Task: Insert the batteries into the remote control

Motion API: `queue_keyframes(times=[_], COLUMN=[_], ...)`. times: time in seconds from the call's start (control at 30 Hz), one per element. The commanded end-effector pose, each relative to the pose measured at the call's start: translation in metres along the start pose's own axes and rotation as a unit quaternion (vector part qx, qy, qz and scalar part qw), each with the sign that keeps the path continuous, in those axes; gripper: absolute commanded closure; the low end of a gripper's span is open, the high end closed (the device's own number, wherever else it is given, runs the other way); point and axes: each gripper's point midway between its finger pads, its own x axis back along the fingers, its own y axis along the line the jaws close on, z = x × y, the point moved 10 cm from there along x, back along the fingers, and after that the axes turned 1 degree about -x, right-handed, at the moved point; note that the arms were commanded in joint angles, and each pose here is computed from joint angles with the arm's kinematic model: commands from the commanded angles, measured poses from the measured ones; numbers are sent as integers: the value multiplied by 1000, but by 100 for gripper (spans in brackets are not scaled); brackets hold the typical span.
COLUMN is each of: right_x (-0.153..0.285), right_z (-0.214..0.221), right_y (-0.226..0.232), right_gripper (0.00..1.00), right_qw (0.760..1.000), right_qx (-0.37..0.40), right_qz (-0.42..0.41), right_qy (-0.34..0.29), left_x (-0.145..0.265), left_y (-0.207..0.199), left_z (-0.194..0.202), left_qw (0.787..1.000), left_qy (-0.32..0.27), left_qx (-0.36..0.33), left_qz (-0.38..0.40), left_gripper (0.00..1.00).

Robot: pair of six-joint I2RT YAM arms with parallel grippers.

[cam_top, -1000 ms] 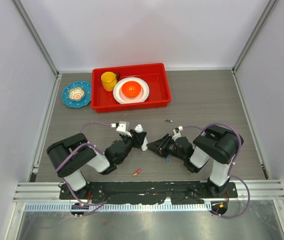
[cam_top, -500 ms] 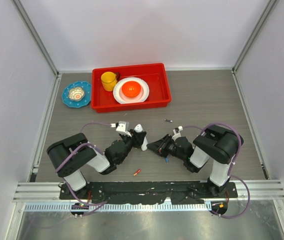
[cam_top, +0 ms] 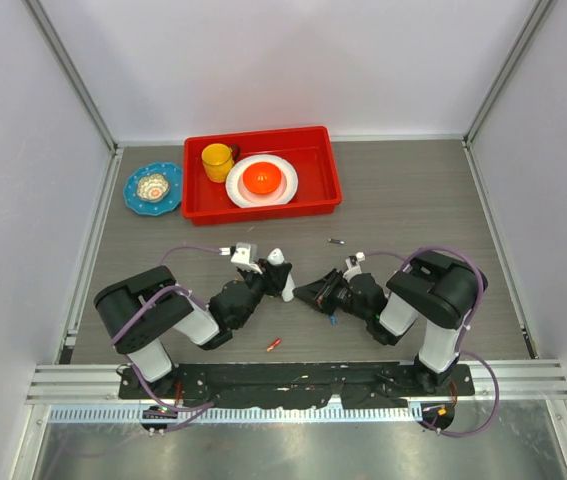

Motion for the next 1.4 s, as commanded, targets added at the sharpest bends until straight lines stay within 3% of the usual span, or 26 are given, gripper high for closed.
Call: queue_keyframes(times=[0.0,1.37], right_x=[12,18], right_z=[-3,-2], right_y=[66,48], right_gripper=[81,79], right_qw=[977,983], right_qx=[30,46], right_qz=[-210,-175], right_qy=[-23,-30], left_x=[0,5], left_y=[-14,-16], left_z=[-22,-29], left_qw=[996,994], left_qy=[-75,-81], left_qx=[40,50], left_qz=[42,52], left_gripper=[100,100])
